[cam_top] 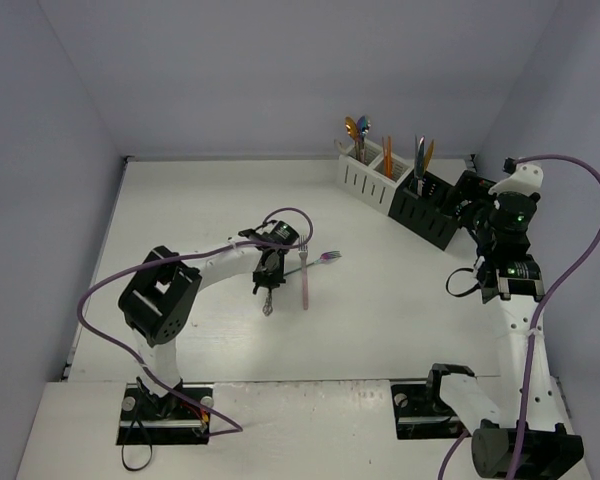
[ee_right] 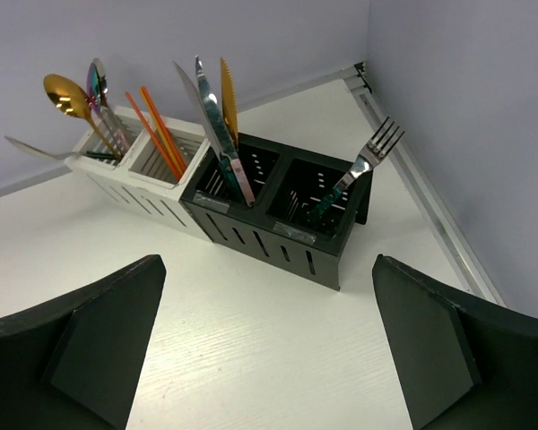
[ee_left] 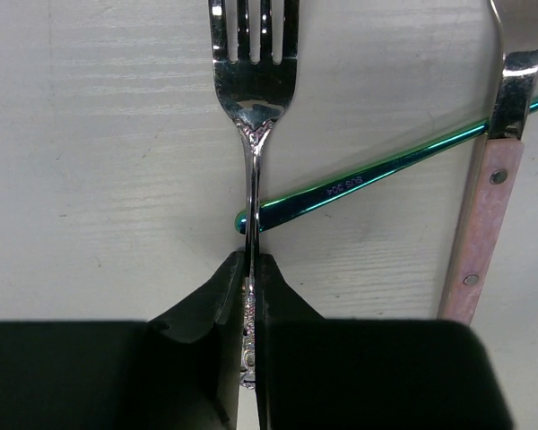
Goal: Sort the eating utensils into containers
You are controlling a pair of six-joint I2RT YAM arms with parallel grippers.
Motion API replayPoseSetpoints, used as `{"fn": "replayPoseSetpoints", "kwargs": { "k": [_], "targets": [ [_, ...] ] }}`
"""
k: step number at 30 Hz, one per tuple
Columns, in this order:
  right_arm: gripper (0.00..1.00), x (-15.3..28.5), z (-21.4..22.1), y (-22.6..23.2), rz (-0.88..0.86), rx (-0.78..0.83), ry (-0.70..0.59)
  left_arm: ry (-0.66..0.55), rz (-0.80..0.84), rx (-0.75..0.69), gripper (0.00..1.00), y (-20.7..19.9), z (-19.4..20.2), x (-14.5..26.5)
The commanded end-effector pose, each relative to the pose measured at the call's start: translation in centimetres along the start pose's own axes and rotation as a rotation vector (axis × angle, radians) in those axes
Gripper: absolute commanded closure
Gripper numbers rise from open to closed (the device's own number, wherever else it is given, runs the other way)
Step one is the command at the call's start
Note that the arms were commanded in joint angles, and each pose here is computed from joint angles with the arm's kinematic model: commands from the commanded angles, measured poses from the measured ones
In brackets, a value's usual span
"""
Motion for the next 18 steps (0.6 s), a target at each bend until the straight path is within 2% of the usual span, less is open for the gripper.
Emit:
{"fn": "replayPoseSetpoints", "kwargs": {
  "k": [1, 6, 12, 18],
  "targets": [
    [0.02, -0.2, -1.4, 2.1, -0.105, 0.033, -0.04, 0.023, -0.08, 0.018, 1.0, 2.7, 0.6, 0.0],
    [0.01, -0.3, -1.0, 5.1, -0.272, 0.045, 0.006, -0.024, -0.088, 0.019, 1.0, 4.7, -0.2, 2.0],
    [0.01, 0.2, -0.8, 9.6, -0.508, 0.028, 0.066, -0.159, -0.011, -0.026, 1.0, 4.2, -2.9, 6.4],
    [0.01, 1.5, 0.5, 15.0, -0.763, 0.026, 0.162, -0.366, 0.185, -0.103, 1.0, 2.1, -6.3, 12.9]
  ]
}}
Point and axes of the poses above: each gripper's point midway between its finger pads, its own x axis back along the fingers, its own y axis along the line the jaws close on, z = x × y, the point moved 2 cm from there along x, back along the fingers, and after that the axes turned 1 degree about x, right-handed, at the moved point
